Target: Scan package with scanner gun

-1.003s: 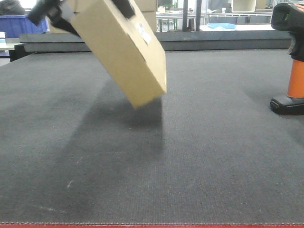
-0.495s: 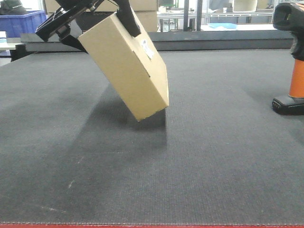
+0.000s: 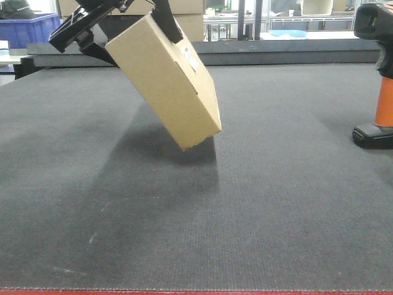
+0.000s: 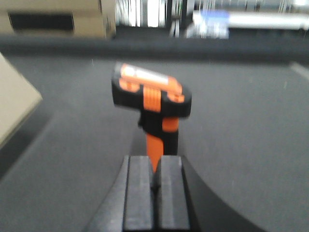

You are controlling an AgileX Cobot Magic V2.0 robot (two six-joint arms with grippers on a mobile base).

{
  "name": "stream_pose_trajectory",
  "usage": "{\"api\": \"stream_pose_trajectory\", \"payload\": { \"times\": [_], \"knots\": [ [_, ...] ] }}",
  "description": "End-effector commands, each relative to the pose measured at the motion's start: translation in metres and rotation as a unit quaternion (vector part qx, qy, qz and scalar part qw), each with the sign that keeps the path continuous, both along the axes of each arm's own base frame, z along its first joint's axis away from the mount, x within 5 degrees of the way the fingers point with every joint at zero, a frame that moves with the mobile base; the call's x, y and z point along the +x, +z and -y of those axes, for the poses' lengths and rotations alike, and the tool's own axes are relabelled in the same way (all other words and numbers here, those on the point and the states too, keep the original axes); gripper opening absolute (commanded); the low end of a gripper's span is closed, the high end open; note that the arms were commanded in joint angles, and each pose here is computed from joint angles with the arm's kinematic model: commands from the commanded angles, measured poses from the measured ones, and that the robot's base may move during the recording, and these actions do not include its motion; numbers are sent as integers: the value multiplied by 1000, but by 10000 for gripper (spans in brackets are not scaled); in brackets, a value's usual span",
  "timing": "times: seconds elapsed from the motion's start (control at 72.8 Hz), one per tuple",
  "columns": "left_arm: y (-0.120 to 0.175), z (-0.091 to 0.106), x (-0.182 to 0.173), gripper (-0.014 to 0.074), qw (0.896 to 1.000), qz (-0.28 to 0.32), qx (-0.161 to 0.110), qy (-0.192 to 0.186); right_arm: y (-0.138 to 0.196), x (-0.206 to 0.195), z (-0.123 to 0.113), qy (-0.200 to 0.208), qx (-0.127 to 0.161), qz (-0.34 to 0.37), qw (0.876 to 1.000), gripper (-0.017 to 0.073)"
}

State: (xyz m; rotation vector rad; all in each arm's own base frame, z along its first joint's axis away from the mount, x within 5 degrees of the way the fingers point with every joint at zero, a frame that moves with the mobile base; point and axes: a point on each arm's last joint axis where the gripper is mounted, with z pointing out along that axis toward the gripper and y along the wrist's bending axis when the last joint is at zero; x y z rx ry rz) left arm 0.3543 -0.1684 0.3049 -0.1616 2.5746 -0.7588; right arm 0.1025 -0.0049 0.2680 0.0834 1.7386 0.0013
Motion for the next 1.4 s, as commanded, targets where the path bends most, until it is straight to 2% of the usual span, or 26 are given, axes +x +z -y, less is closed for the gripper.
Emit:
{"api": "stream_pose_trajectory", "payload": {
  "times": [0.0,0.344,0.385,0.591,0.646,0.687,0.742,0.783,0.893,1.223,1.319,1.388],
  "knots": [
    [8,2,0,-111,1000,16,-11,6,-1,20,1,0,-6,-36,999,-169],
    [7,0,0,-111,1000,21,2,3,-29,81,7,-13,-10,-56,998,-169],
    [7,0,0,-111,1000,22,3,3,-33,86,8,-20,1,-56,998,-169],
    [7,0,0,-111,1000,22,3,3,-57,116,13,-35,-2,-30,999,-169],
    [7,0,0,-111,1000,22,3,3,-64,122,14,-43,18,-11,999,-169],
    [7,0,0,-111,1000,21,4,3,-68,125,15,-52,57,10,997,-169],
    [7,0,0,-111,1000,18,5,1,-70,128,16,-59,90,36,994,-169],
    [7,0,0,-111,1000,18,5,1,-71,131,16,-58,97,55,992,-169],
    [7,0,0,-111,1000,18,5,1,-74,135,13,-38,84,75,993,-169],
    [6,0,0,-111,1000,19,5,1,-77,137,13,-40,84,70,993,-167],
    [6,0,0,-111,1000,19,6,1,-76,138,13,-40,84,72,993,-65],
    [6,0,0,-111,1000,19,7,1,-75,139,13,-40,85,72,993,94]
  ]
}}
